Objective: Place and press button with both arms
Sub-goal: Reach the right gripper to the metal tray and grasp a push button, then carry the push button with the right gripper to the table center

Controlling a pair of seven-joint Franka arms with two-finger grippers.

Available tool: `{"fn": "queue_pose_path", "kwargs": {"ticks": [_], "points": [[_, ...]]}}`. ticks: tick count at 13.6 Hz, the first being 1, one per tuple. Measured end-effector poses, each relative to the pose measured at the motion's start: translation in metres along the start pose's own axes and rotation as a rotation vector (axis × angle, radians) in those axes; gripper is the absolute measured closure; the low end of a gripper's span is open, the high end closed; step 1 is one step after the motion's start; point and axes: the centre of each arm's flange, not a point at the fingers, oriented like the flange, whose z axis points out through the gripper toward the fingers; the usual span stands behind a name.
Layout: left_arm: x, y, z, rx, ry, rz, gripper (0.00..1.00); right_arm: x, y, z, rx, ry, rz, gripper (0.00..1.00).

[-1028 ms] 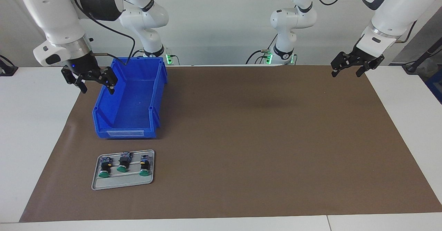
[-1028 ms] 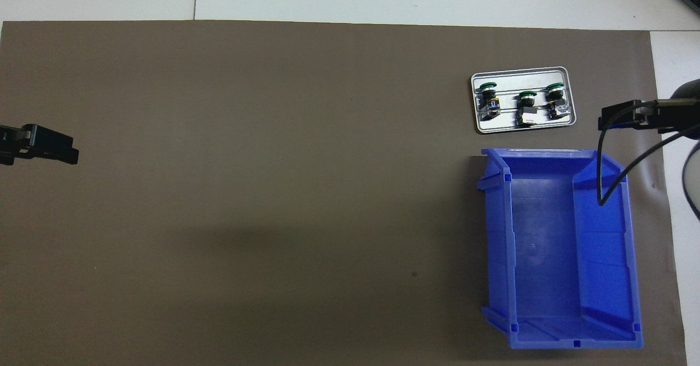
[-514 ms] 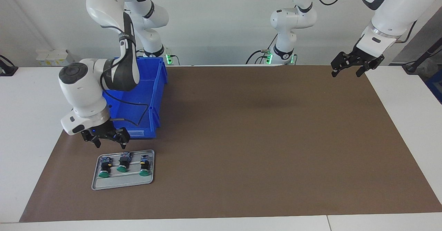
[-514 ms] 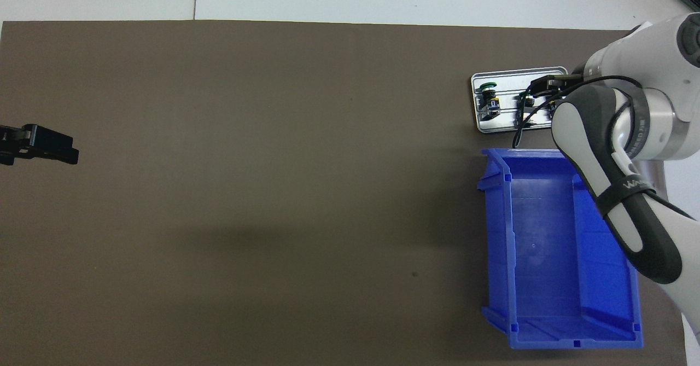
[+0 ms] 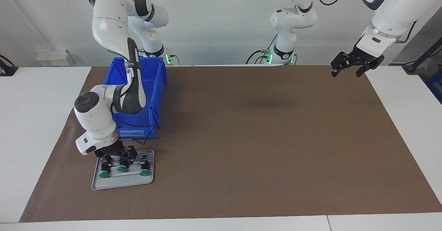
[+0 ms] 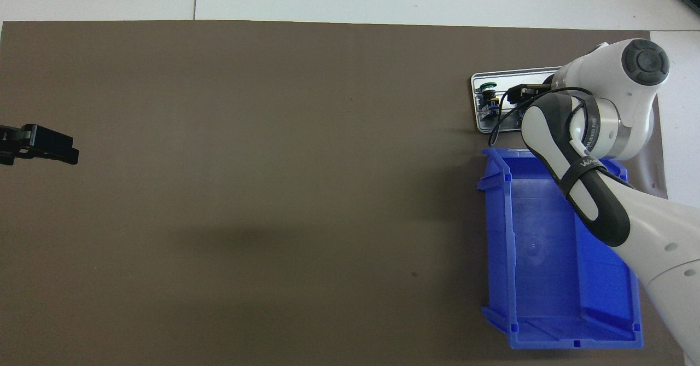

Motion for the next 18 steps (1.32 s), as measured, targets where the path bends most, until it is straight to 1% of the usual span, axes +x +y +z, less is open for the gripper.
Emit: {"fn": "queue_pose_path", "kwargs": {"ticks": [1,2,3,4,6,7,9,11,12,14,16,18], "points": [[0.0,0.0,0.0,0.0,0.0,0.0,0.0,-0.002,0.0,0.005,0.002,0.008,0.002,0.06],[0.0,0.0,0.0,0.0,0.0,0.0,0.0,-0.005,0.001,0.011,0.002,0.015,0.004,0.12],[0.0,0.0,0.0,0.0,0.0,0.0,0.0,-0.008,0.002,0.015,0.001,0.021,0.005,0.14],[0.0,0.0,0.0,0.0,0.0,0.0,0.0,-0.009,0.002,0.018,0.0,0.024,0.006,0.25],[0.0,0.0,0.0,0.0,0.0,0.0,0.0,-0.009,0.002,0.02,0.001,0.029,0.008,0.53],[0.0,0.0,0.0,0.0,0.0,0.0,0.0,-0.008,0.003,0.018,0.002,0.032,0.008,0.59],[0.0,0.0,0.0,0.0,0.0,0.0,0.0,0.002,-0.001,0.003,0.008,0.023,0.019,0.59],[0.0,0.0,0.0,0.0,0.0,0.0,0.0,0.021,-0.007,-0.034,0.015,-0.002,0.088,0.59],[0.0,0.0,0.0,0.0,0.0,0.0,0.0,0.029,-0.01,-0.056,0.019,-0.006,0.164,0.59],[0.0,0.0,0.0,0.0,0.0,0.0,0.0,0.04,-0.015,-0.098,0.029,0.004,0.388,0.59],[0.0,0.0,0.0,0.0,0.0,0.0,0.0,0.04,-0.028,-0.129,0.032,-0.017,0.583,0.59],[0.0,0.0,0.0,0.0,0.0,0.0,0.0,0.03,-0.068,-0.154,0.006,-0.04,0.732,0.59]]}}
